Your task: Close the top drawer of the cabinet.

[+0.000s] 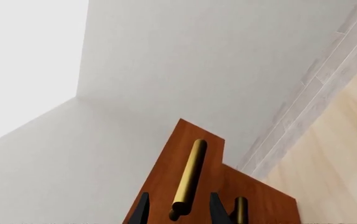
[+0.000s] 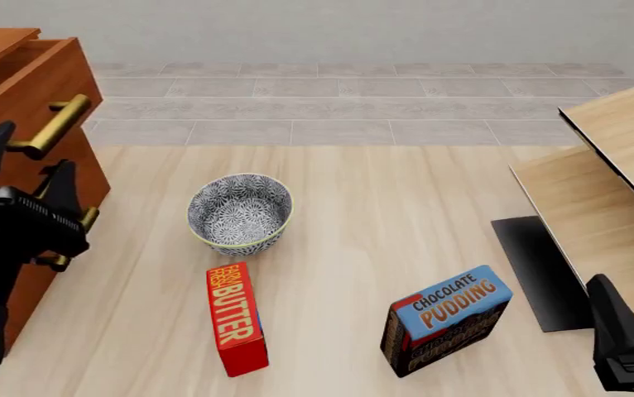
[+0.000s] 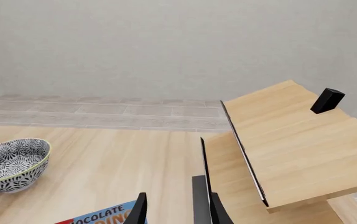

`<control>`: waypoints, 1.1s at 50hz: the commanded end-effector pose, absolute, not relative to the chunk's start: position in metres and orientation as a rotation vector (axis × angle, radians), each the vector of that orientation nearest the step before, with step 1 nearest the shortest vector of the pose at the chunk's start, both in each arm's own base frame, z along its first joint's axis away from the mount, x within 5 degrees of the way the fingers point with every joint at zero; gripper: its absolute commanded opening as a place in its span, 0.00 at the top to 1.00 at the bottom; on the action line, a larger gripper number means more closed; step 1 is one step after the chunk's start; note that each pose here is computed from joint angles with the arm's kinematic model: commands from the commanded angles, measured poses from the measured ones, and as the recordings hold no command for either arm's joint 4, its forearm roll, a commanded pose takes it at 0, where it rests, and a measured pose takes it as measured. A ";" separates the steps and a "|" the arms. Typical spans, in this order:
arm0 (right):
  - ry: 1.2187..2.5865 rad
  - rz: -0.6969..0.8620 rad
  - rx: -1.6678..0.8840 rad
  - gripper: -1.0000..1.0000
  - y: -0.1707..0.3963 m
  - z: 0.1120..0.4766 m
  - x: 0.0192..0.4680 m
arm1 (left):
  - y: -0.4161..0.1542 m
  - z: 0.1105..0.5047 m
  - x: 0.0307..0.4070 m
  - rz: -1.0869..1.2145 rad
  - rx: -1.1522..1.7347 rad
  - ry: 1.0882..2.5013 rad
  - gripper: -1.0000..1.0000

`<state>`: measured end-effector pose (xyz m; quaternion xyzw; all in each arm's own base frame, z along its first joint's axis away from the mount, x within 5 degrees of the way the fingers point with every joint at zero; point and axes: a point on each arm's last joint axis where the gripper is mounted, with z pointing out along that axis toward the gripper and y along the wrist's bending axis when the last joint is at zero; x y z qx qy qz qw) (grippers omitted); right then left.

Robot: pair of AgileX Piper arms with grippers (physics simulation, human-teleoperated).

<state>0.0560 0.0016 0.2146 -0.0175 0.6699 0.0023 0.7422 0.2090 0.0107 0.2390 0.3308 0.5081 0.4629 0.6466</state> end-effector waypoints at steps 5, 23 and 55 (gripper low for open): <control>1.472 0.002 -0.041 0.00 0.002 0.214 0.056 | 0.021 0.244 0.210 1.094 0.702 1.162 0.00; 1.474 -0.003 -0.047 0.00 0.002 0.214 0.056 | 0.025 0.244 0.209 1.115 0.690 1.168 0.00; 1.472 -0.005 -0.044 0.00 0.001 0.214 0.056 | 0.034 0.247 0.210 1.150 0.663 1.176 0.00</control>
